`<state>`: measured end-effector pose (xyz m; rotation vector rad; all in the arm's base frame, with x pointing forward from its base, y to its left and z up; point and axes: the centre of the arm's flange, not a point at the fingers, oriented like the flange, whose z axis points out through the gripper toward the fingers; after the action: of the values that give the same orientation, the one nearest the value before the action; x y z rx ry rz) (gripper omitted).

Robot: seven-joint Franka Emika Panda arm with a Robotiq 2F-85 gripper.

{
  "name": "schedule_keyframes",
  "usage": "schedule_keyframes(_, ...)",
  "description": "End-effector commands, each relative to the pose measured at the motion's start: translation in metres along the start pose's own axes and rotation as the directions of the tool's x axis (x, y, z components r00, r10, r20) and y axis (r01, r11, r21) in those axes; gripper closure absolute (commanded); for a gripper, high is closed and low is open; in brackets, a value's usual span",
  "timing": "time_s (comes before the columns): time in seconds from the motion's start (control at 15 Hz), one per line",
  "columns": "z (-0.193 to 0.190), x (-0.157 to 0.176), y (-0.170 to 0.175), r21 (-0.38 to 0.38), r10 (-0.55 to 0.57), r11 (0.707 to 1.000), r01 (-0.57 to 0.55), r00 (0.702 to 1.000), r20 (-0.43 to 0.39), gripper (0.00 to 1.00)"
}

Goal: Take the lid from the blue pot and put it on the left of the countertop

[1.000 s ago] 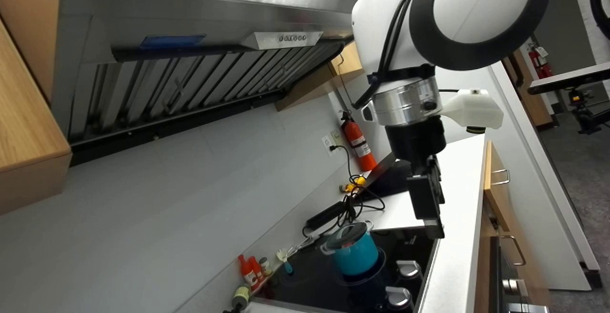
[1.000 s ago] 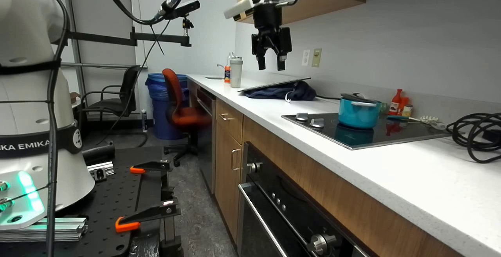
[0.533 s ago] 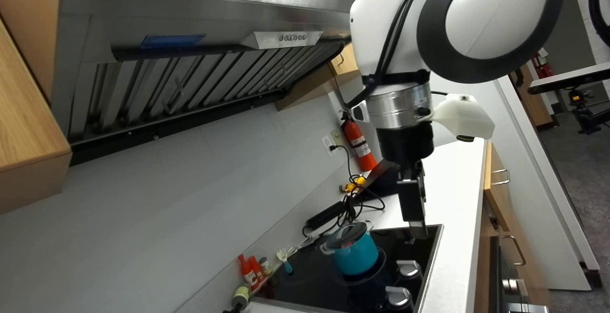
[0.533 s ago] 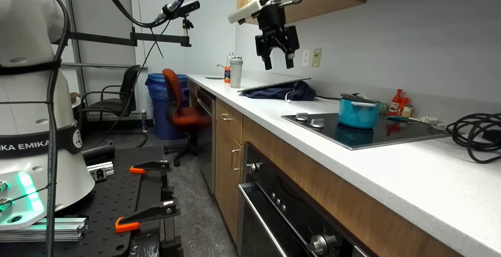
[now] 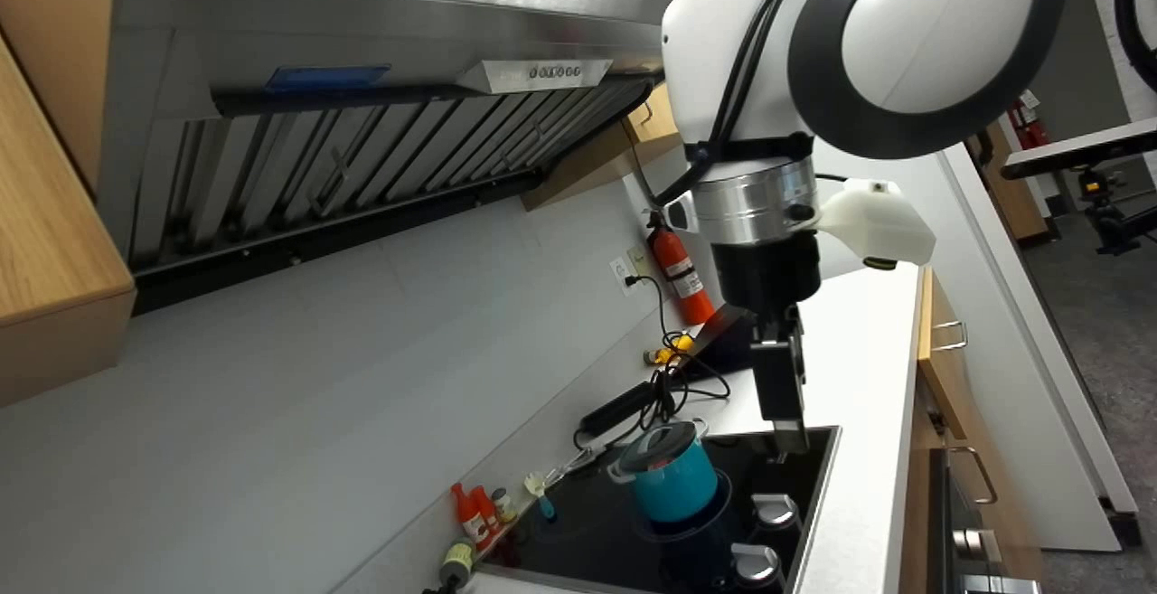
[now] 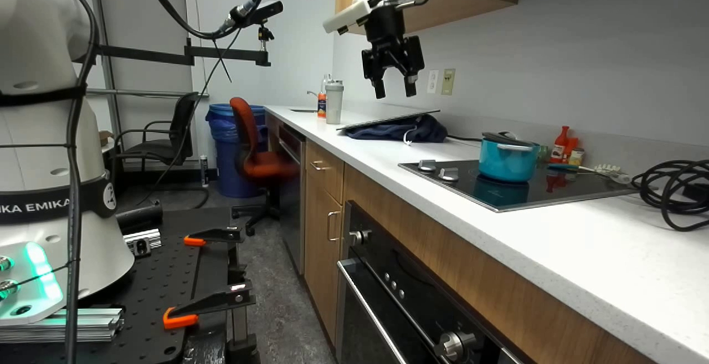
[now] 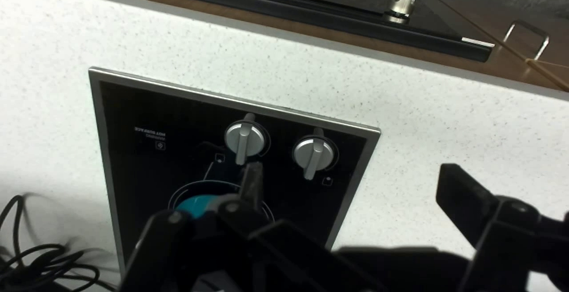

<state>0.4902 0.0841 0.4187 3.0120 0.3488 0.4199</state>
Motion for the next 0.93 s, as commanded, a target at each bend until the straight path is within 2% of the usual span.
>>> schedule_keyframes(0.0,0.008,0.005,0.005,-0.007,0.000,1.000,0.000,1.000,-0.006,0.00)
schedule_keyframes(0.27,0.025,0.023,0.016,-0.015,0.016,1.000,-0.016,1.000,-0.024,0.00)
schedule_keyframes(0.47,0.036,0.042,0.025,-0.024,0.031,0.999,-0.032,0.997,-0.068,0.00)
schedule_keyframes(0.87,0.049,0.075,0.052,-0.090,0.048,0.994,-0.064,0.984,-0.172,0.02)
